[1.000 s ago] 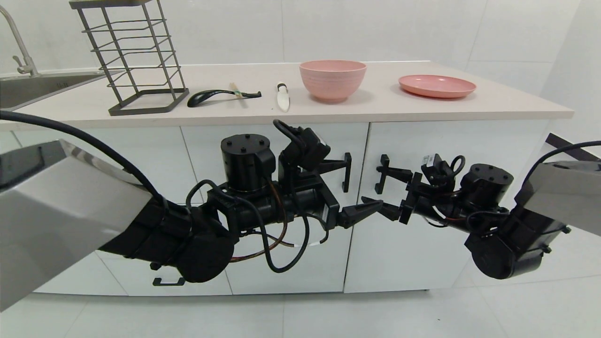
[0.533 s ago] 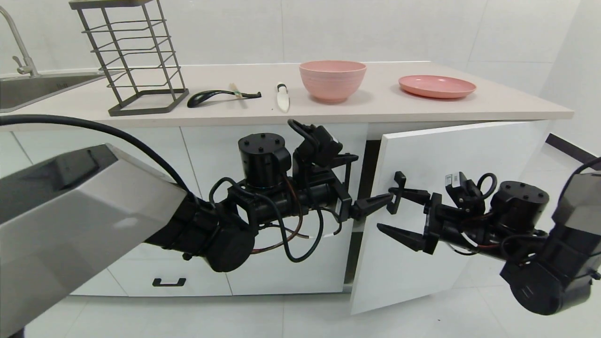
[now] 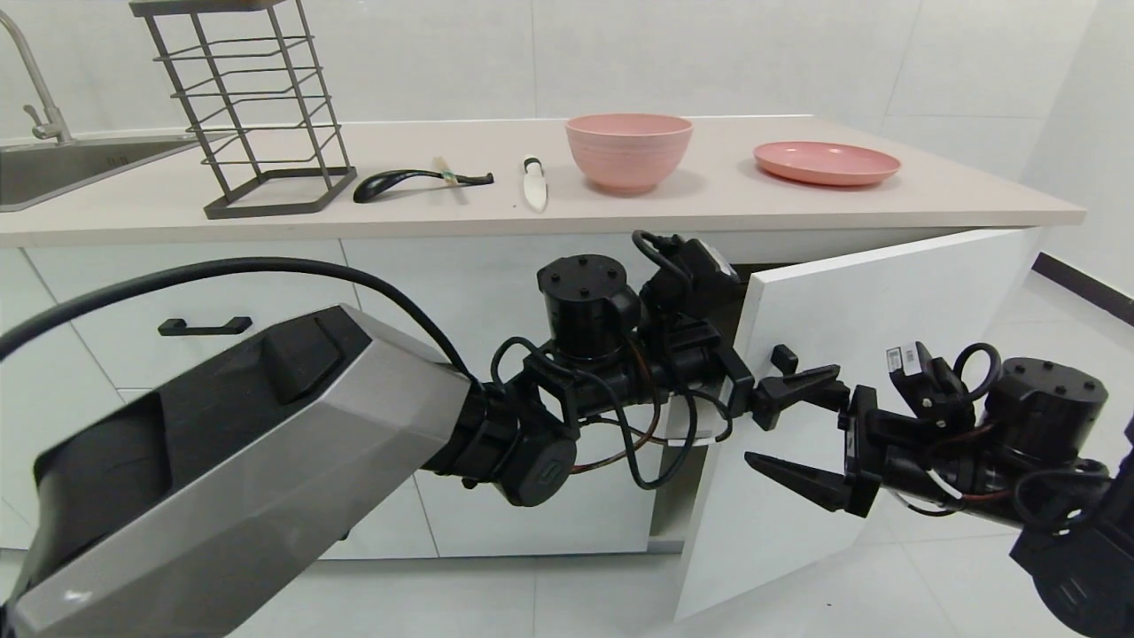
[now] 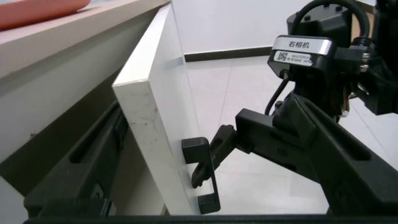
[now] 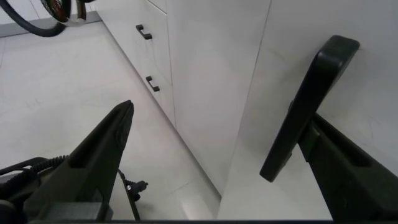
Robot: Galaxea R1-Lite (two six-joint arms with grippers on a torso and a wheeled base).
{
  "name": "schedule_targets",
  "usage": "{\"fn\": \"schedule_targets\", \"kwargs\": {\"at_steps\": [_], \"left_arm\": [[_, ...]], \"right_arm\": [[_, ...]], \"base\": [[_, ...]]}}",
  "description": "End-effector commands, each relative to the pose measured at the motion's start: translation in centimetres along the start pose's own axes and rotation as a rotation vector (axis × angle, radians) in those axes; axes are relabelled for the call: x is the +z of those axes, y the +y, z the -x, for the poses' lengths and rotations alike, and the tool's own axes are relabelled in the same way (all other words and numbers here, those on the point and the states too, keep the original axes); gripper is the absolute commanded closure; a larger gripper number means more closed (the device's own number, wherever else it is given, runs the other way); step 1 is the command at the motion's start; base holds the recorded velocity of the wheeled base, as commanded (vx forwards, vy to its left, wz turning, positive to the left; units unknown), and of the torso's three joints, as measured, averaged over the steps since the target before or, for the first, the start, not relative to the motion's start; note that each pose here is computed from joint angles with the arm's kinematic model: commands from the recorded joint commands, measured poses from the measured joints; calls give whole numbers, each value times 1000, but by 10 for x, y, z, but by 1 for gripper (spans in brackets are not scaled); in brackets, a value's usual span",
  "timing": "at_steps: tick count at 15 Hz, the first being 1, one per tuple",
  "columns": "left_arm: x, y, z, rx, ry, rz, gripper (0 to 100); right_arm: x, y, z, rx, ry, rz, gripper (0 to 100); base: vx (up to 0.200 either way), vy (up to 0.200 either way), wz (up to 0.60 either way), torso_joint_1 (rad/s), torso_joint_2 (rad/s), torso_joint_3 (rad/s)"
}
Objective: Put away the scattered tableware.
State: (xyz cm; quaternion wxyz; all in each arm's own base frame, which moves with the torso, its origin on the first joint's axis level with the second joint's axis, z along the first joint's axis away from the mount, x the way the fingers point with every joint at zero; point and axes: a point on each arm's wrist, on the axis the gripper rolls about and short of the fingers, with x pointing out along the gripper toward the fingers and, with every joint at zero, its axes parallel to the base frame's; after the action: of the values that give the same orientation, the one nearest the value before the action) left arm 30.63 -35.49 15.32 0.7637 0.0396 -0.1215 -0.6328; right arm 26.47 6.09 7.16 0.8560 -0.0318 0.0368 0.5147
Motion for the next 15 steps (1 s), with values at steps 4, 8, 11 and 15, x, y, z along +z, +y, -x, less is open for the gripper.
{"fn": "schedule_targets", "kwargs": {"at_steps": [4,8,11,15], "left_arm": [[-6,-11,-8,-31,1,10,0],[-5,-14,-9,-36,-5,34,0],[-21,-28,-6,-60,27,61,0],[-29,-37,-8,-77,39,72,0]], "right_arm": [[-17,-14,3,-50,29,-36,0],[-19,-22,6,-85,27,-37,0],[-14,-23,20,-127,25,-36,0],[-9,2,43,-149,46,-66,0]], "base": [[0,0,0,0,0,0],[0,0,0,0,0,0],[0,0,0,0,0,0],[0,0,0,0,0,0]]}}
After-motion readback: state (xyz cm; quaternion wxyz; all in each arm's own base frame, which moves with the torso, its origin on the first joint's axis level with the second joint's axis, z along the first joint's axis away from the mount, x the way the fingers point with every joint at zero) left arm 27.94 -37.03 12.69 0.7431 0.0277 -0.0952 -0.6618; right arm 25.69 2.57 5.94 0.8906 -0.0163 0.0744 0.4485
